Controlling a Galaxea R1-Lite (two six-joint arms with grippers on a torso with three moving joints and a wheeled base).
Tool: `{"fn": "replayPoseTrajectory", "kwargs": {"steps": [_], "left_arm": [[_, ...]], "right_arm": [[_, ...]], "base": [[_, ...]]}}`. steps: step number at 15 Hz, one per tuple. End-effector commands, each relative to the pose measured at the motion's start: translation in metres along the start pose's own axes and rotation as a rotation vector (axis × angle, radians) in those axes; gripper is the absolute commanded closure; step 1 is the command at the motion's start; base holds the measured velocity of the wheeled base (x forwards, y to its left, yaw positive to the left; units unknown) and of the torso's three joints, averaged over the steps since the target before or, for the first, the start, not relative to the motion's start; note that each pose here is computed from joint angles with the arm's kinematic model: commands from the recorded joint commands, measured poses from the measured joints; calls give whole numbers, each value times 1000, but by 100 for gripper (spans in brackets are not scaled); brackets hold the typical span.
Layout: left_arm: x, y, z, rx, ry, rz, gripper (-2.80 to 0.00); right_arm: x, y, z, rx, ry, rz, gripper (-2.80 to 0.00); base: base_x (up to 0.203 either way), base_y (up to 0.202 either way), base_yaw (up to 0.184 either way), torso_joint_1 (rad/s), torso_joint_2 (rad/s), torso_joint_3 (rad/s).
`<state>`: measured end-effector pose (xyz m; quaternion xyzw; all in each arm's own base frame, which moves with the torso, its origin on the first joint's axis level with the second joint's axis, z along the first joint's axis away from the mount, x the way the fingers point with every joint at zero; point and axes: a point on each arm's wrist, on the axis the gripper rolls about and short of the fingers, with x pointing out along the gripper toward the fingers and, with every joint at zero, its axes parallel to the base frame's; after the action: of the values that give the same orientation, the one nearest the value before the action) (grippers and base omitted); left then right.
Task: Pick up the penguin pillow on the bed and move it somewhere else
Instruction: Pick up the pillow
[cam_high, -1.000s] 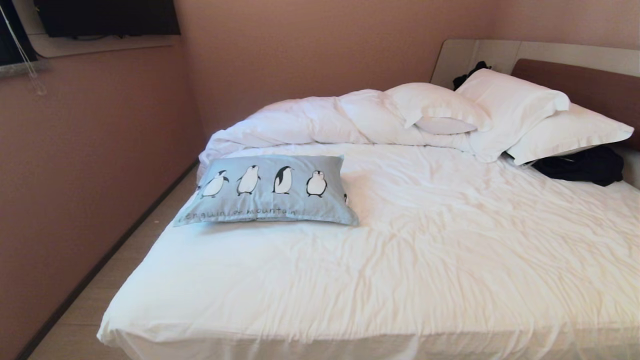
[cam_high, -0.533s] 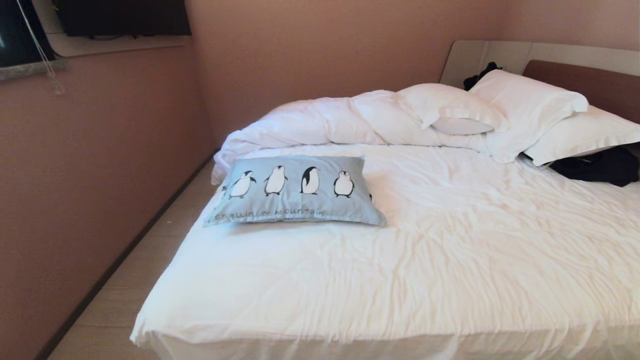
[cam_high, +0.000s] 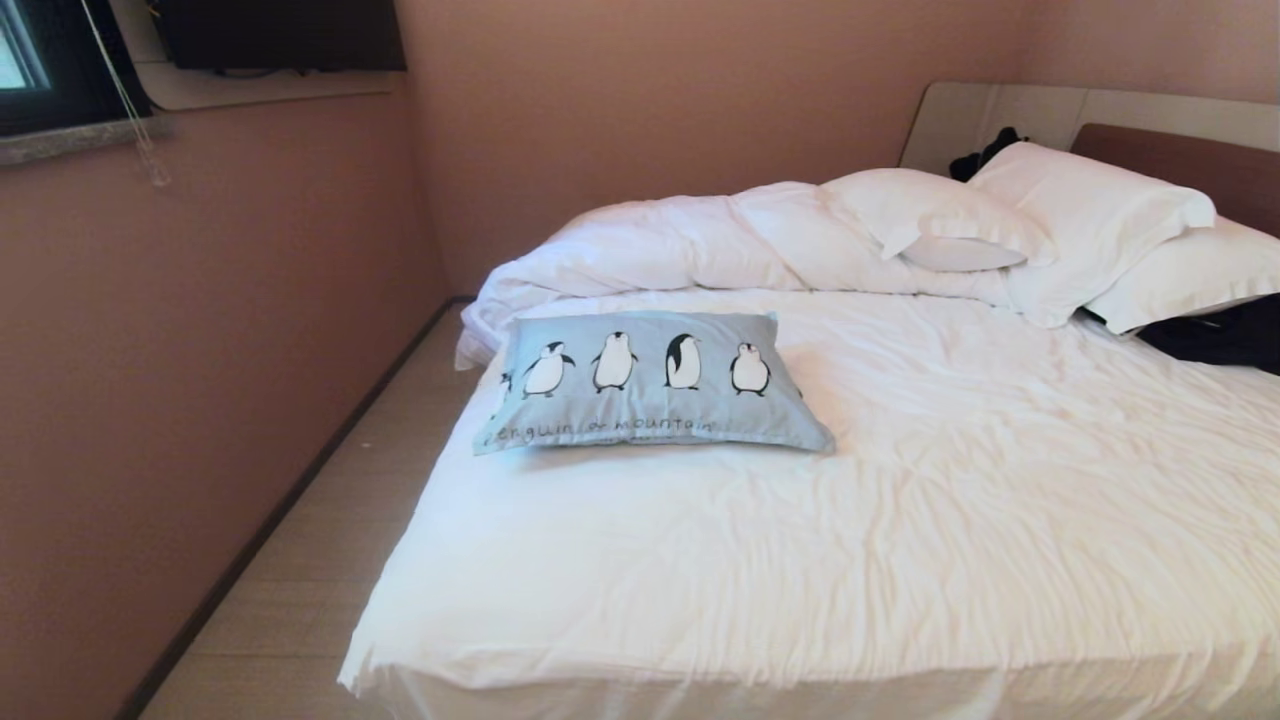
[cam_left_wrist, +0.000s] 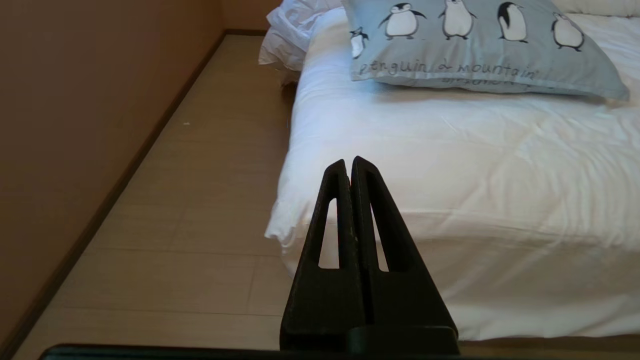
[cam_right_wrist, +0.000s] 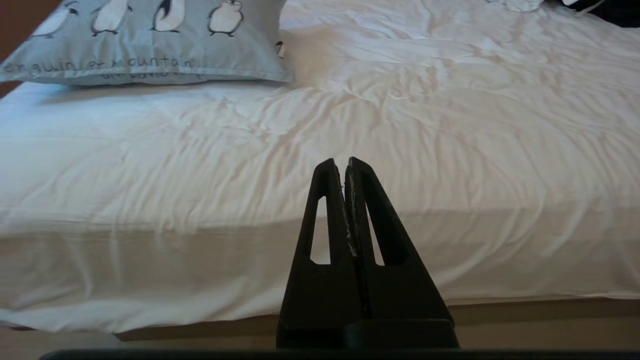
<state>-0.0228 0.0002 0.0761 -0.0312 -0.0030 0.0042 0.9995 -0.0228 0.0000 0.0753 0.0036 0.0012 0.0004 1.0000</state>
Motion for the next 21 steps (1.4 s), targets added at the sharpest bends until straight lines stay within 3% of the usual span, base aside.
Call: {"fn": "replayPoseTrajectory", "kwargs": {"steps": [1,6,16,21], "left_arm": [[0,0,-1,-1,4,1,0],[0,0,-1,-5,4,-1,0],[0,0,-1,-8,4,3,0],[0,0,-1,-11,4,3,0]], "right_arm": [[0,0,0,0,-1,1,0],[0,0,0,0,1,1,0],[0,0,0,-6,-2,1,0],[0,0,0,-4,-2,1,0]], "base": [[0,196,-3,3,3,7],[0,151,0,2,1,2],[0,0,0,0,0,0],[173,0,0,2,-1,5]]}}
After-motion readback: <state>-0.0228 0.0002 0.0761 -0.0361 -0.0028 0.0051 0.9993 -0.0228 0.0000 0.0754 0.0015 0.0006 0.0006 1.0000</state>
